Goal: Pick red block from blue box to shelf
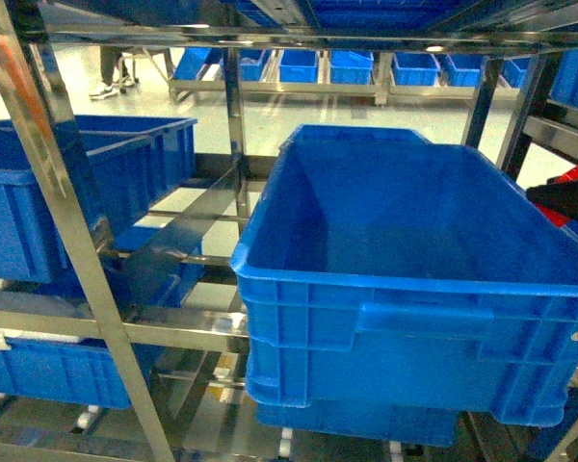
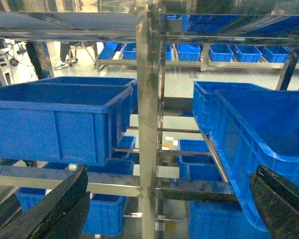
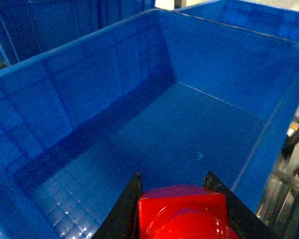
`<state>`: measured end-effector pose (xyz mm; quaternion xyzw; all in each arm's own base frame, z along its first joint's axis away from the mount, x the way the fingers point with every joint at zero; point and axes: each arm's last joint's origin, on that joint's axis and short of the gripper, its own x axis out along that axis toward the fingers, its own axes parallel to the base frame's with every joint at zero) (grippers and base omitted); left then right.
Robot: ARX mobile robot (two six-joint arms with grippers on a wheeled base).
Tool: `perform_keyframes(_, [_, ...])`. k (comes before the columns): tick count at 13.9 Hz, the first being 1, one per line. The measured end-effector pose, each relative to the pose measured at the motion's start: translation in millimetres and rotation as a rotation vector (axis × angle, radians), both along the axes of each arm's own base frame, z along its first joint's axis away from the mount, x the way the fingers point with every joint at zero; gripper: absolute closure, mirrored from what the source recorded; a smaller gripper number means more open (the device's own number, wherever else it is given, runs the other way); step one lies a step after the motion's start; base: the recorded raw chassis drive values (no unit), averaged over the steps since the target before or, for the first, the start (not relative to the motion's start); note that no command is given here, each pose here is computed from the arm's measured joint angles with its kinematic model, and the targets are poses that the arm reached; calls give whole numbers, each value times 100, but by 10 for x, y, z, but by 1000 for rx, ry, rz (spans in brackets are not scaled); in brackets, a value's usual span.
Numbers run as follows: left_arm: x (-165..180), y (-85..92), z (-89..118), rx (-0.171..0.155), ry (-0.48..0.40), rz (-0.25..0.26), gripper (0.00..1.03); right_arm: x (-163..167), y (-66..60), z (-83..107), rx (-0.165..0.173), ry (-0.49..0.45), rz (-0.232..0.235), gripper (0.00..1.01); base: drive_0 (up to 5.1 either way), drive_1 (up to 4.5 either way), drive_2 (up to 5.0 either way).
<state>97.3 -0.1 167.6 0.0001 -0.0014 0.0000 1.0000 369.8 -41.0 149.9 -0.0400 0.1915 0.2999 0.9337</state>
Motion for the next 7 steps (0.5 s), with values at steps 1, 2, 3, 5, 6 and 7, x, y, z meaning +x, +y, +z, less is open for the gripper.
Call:
perform_keyframes(1, [0,0,0,0,0,0,5,42,-157,-62,20,28,-31,73,0,0,0])
perform_keyframes(2, [0,0,0,0,0,0,5,86,-283,-57,25,29,-56,73,0,0,0])
perform_keyframes(3, [0,0,0,0,0,0,5,127,-340,-11,28,14,-58,73,0,0,0])
perform_keyframes(5, [0,0,0,0,0,0,5,145,-331,14,25,16,-32,73,0,0,0])
perform_keyframes(6, [0,0,0,0,0,0,5,136,-287,4,20,23,-3,73,0,0,0])
perform_keyframes(7, [0,0,0,0,0,0,5,88,-214,18,14,26,34,73,0,0,0])
